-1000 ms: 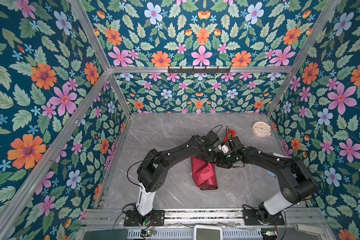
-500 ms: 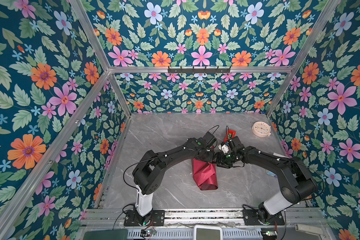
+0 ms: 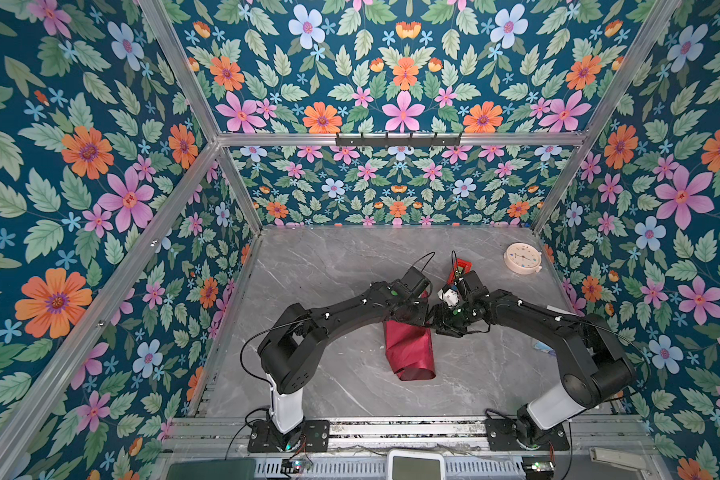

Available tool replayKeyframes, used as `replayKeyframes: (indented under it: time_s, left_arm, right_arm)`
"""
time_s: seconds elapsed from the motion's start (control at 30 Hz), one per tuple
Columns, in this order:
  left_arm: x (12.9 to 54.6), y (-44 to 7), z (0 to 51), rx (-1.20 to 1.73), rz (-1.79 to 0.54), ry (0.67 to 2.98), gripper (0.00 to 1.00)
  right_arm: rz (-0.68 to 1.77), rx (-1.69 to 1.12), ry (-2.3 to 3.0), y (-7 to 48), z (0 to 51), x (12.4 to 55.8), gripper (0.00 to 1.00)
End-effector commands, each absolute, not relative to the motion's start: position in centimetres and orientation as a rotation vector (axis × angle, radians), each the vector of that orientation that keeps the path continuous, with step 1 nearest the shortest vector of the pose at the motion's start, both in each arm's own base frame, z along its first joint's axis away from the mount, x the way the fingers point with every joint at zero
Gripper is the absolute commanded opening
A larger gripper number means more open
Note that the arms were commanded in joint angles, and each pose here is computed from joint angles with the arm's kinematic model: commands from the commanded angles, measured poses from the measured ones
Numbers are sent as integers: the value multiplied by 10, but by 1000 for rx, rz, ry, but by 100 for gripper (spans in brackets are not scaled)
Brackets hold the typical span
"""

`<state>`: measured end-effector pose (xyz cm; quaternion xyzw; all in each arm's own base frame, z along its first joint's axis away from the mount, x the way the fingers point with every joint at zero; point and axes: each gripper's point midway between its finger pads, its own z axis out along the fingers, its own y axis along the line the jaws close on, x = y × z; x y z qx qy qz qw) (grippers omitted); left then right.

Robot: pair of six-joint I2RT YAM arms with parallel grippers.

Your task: Wrap the gift box in paper

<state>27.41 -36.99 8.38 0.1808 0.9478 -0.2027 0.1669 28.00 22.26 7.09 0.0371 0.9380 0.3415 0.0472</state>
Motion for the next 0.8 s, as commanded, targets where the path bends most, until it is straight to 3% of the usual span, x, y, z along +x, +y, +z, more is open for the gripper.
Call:
replayKeyframes:
  time_s: [0.0,0.53,0.77]
  left_arm:
    - [266,-349,57,490,-461,2785,30]
    - [265,-352,57,471,-502,2774,43]
    - [265,-355,58,468,-532,2770,54]
  right_arm:
    - [1008,79,2819,221,81,289,67]
    - [949,162,2712,189,112,319,69]
    - [972,187,2656,192,120,344,73]
